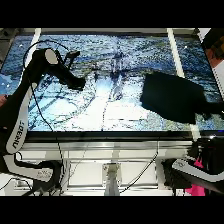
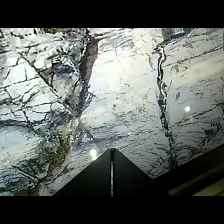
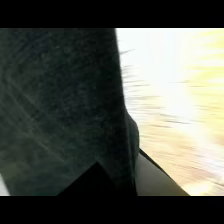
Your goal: Fold the clothes and pants, and hang the long-sleeved shirts on hangers.
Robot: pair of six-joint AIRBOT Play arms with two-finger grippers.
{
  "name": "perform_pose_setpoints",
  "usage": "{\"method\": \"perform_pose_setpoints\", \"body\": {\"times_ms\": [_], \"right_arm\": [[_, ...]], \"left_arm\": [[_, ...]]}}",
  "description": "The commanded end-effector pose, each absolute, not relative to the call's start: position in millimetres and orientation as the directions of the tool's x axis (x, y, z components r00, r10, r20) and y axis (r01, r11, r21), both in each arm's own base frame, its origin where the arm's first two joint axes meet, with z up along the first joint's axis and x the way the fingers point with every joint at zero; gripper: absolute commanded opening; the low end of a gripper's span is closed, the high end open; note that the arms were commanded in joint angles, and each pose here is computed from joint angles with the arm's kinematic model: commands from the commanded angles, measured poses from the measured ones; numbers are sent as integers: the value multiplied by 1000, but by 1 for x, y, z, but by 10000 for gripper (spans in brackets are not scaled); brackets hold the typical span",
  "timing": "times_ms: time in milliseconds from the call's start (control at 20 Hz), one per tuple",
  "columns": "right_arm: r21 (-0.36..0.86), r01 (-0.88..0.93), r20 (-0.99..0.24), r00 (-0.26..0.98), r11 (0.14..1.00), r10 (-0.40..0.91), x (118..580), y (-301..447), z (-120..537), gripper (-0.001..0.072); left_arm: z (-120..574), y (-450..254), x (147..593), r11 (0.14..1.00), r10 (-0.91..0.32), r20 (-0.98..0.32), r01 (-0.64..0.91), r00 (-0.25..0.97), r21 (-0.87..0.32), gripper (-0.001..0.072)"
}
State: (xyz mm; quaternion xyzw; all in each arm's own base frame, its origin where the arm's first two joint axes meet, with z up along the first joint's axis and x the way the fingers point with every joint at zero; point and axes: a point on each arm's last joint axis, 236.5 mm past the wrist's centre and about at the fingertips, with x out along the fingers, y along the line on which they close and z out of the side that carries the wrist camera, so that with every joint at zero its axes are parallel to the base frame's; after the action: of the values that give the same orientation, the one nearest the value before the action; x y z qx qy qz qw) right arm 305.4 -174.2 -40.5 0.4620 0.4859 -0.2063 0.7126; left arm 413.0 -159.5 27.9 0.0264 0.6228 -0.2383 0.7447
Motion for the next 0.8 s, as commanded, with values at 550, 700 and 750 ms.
{"method": "perform_pose_setpoints", "body": {"times_ms": [550, 700, 750], "right_arm": [[585, 726, -762, 645, 361, -63, 263, -261, 133, 511], [611, 611, -676, 734, 504, -70, 306, -242, 193, 482], [592, 592, -680, 731, 546, -56, 315, -230, 198, 482]], "left_arm": [[27, -160, 413, 885, -322, -940, 388, 110, -258, 6], [27, -160, 413, 885, -322, -940, 388, 110, -258, 6], [27, -160, 413, 885, -322, -940, 388, 110, -258, 6]]}}
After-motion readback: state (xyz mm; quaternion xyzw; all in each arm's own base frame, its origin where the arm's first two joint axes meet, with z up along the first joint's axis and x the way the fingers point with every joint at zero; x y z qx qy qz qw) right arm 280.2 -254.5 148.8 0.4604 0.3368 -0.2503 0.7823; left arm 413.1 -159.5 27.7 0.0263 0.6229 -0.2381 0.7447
